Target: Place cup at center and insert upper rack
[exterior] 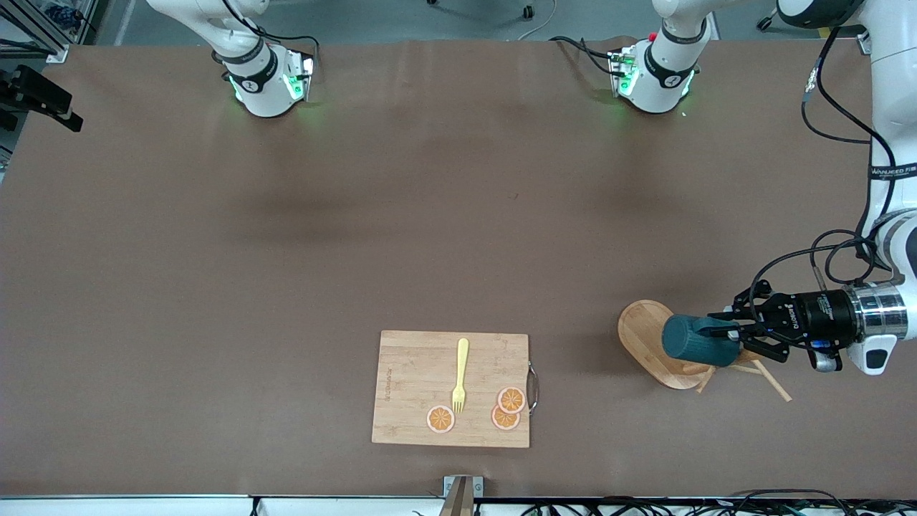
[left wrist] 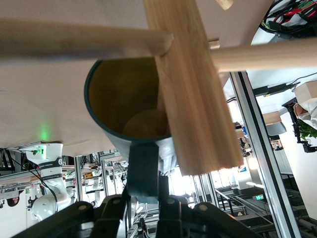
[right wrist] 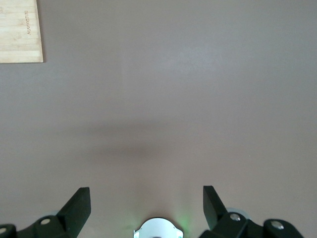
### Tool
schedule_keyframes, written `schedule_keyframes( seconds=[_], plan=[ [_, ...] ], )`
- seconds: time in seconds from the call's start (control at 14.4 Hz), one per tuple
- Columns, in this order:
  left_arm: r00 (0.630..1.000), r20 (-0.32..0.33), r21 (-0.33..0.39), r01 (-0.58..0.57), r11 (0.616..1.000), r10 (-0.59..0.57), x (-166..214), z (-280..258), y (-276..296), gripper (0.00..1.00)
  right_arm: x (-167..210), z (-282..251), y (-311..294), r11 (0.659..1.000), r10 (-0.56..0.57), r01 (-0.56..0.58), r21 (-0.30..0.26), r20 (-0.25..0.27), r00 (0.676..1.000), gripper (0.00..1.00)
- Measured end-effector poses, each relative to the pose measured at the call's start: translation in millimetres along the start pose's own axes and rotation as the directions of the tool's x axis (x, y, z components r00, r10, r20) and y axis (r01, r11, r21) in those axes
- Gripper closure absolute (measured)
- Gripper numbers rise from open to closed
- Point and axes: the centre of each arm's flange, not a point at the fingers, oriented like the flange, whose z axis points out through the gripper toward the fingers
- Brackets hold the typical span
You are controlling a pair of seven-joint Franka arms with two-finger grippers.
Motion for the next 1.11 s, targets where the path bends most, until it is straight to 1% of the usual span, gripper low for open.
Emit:
schedule_keyframes(
  seconds=[0.28, 0.42, 0.62, 0.76, 0.83, 0.97, 1.04, 1.11],
  plan=[
    [1.0, 0.016, -0.01, -0.011, 1.0, 0.011, 7.9, -1.5, -1.5, 0.79, -1.6, 1.2, 1.9, 1.0, 0.007, -0.007, 0.002, 0.014, 1.0, 0.0],
    [0.999, 0.033, -0.023, -0.007, 1.0, 0.007, 16.8, -3.5, -3.2, 0.79, -1.8, 1.4, 2.0, 1.0, 0.007, -0.007, 0.003, 0.016, 1.0, 0.0],
    [0.999, 0.039, -0.027, -0.001, 1.0, 0.002, 22.5, -4.1, -4.5, 0.79, -1.9, 1.5, 1.7, 1.0, 0.007, -0.007, 0.003, 0.017, 1.0, 0.0],
    [0.999, 0.04, -0.028, 0.001, 1.0, 0.0, 24.0, -4.4, -5.0, 0.76, -2.4, 1.9, 1.4, 1.0, 0.007, -0.007, 0.003, 0.021, 1.0, 0.0],
    [0.999, 0.04, -0.028, 0.001, 1.0, 0.0, 24.0, -4.7, -5.0, 0.68, -2.6, 2.1, 1.2, 1.0, 0.006, -0.006, 0.003, 0.024, 1.0, 0.0],
    [0.999, 0.046, -0.022, -0.008, 1.0, 0.009, 20.2, -5.9, -3.8, 0.48, -3.0, 2.4, 0.5, 1.0, 0.005, -0.005, 0.003, 0.028, 1.0, 0.0],
    [0.998, 0.058, -0.009, -0.02, 1.0, 0.02, 13.9, -6.8, -3.1, 0.37, -3.0, 2.5, 0.2, 1.0, 0.004, -0.004, 0.003, 0.028, 1.0, 0.0],
    [0.997, 0.066, 0.0, -0.037, 0.999, 0.037, 3.6, -9.5, -1.6, 0.28, -3.0, 2.5, 0.0, 1.0, 0.004, -0.004, 0.003, 0.028, 1.0, 0.0]
  ],
)
